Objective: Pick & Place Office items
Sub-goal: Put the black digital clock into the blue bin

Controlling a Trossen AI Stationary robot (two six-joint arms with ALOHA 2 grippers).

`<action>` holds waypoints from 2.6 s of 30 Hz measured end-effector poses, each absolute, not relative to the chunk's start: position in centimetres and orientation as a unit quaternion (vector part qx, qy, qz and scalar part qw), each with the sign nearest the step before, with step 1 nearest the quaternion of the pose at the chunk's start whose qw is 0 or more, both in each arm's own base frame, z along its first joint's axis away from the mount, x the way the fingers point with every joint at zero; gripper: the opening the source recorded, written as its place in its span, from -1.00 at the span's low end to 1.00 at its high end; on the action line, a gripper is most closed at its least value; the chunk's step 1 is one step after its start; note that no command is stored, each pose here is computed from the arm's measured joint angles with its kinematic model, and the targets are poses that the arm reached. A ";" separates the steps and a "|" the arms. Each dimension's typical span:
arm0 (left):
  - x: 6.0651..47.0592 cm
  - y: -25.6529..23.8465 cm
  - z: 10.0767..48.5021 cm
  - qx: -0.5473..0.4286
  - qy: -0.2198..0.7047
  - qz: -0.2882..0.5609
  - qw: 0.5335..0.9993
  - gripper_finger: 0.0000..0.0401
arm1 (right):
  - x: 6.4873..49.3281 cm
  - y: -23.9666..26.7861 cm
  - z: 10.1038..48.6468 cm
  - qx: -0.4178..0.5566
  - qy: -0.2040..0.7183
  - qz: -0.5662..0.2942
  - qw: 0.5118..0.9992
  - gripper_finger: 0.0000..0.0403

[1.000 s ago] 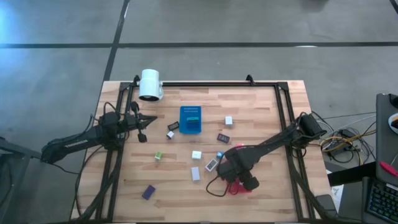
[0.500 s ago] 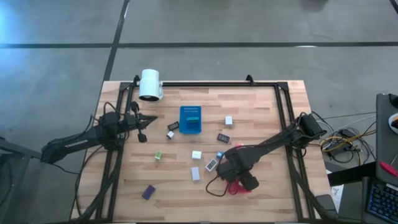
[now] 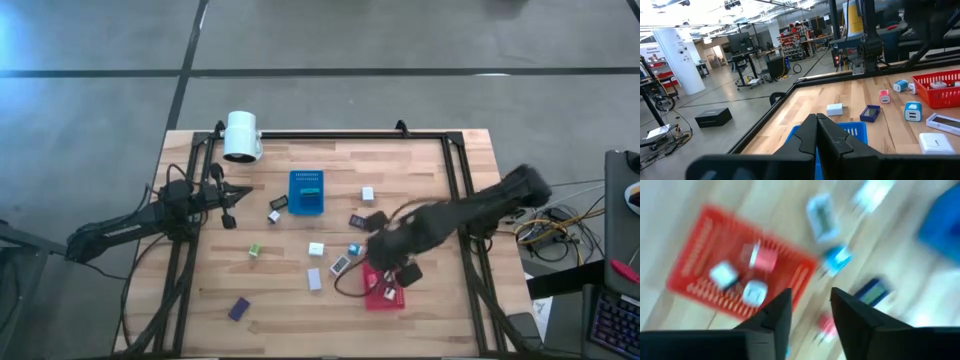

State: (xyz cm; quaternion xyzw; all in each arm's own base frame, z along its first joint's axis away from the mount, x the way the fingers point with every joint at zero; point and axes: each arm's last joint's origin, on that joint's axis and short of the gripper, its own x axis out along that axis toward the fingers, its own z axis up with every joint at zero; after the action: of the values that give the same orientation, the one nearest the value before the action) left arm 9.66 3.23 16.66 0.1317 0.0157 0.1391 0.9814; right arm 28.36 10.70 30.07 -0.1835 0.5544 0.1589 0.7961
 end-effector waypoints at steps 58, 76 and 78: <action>9.7 3.2 16.7 0.139 0.017 0.139 0.980 -0.94 | 9.5 -1.7 18.4 -0.055 -0.083 -0.061 0.993 -0.96; 9.6 3.3 16.9 0.157 0.008 0.148 0.976 -0.94 | 9.6 -1.5 18.2 -0.069 -0.078 -0.022 0.994 -0.96; 9.6 3.3 17.2 0.161 -0.007 0.152 0.975 -0.94 | 9.6 -1.5 18.1 -0.068 -0.078 -0.022 0.994 -0.96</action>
State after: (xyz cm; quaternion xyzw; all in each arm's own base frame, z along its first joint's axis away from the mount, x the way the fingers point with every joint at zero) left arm 9.63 3.27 17.20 0.1608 -0.0067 0.1516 0.9753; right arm 9.58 -1.47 18.15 -0.0683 -0.0777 -0.0220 0.9944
